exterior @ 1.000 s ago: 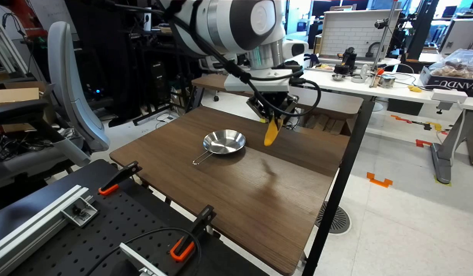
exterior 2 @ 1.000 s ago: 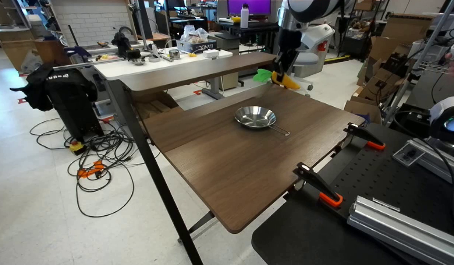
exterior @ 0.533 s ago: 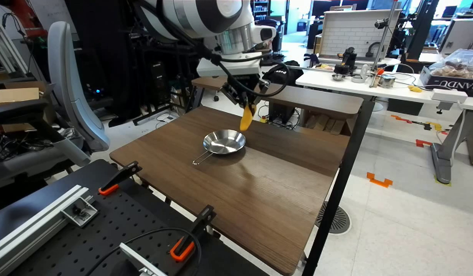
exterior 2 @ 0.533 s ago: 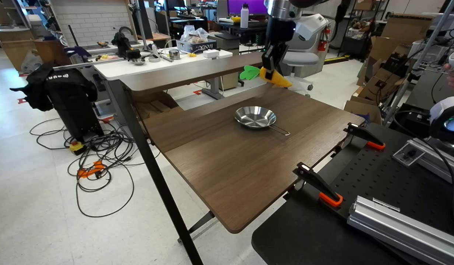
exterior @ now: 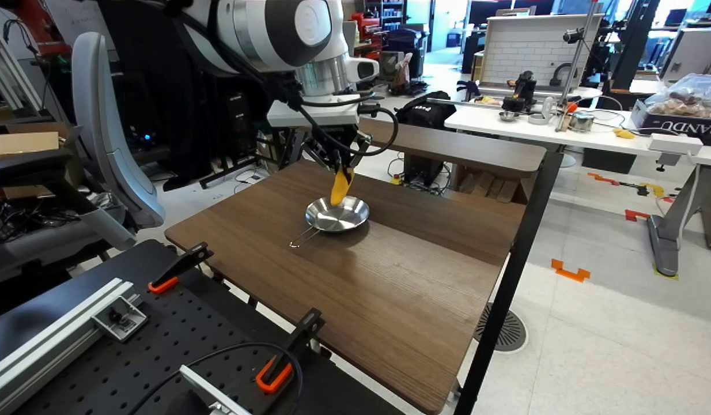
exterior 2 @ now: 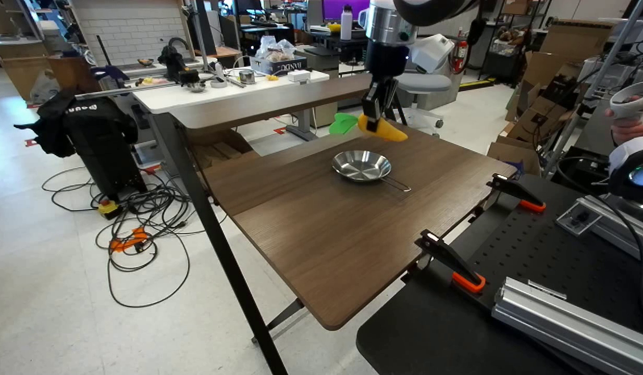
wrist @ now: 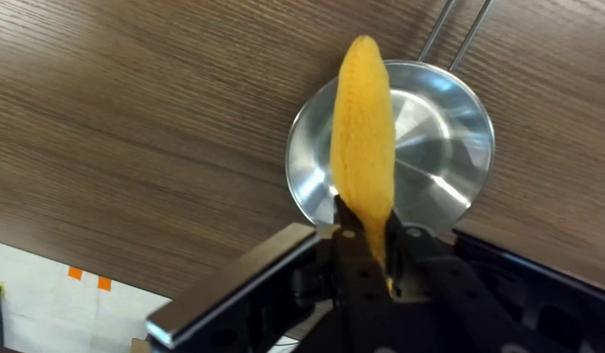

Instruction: Put the carrot plush toy on the pan

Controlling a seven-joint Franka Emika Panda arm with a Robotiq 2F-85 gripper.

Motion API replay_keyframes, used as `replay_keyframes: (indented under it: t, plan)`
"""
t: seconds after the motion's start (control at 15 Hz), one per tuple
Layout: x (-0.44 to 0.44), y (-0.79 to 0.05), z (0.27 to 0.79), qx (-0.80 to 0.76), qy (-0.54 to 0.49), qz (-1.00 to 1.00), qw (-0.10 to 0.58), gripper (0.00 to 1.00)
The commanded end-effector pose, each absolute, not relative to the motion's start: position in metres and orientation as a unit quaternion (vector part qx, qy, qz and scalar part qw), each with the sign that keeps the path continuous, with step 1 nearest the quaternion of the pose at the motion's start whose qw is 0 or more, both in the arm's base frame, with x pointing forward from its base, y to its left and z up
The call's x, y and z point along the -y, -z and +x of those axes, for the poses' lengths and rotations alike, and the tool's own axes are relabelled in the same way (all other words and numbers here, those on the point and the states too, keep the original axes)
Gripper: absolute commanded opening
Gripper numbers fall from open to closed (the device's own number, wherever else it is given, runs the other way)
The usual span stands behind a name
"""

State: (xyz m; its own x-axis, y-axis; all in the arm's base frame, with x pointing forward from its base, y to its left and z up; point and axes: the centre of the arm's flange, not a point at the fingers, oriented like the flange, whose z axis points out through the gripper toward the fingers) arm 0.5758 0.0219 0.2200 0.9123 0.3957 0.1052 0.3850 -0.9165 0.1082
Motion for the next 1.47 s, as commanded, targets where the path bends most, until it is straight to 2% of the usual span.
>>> replay_keyframes:
  t: [0.0,0.2,0.27,0.4,0.87,1.0,1.4]
  plan:
    - [-0.031,-0.207,0.579,-0.217,-0.057,0.974,0.037,0.03]
    - [-0.032,-0.194,0.583,-0.216,-0.050,0.974,0.042,0.03]
    - [-0.032,-0.190,0.583,-0.213,-0.045,0.975,0.044,0.36]
    - [-0.031,-0.184,0.584,-0.212,-0.041,0.976,0.043,0.44]
    - [-0.034,-0.190,0.584,-0.212,-0.046,0.975,0.039,0.97]
    - [-0.034,-0.199,0.583,-0.212,-0.052,0.975,0.041,1.00]
    - [-0.031,-0.234,0.575,-0.209,-0.078,0.974,0.045,1.00]
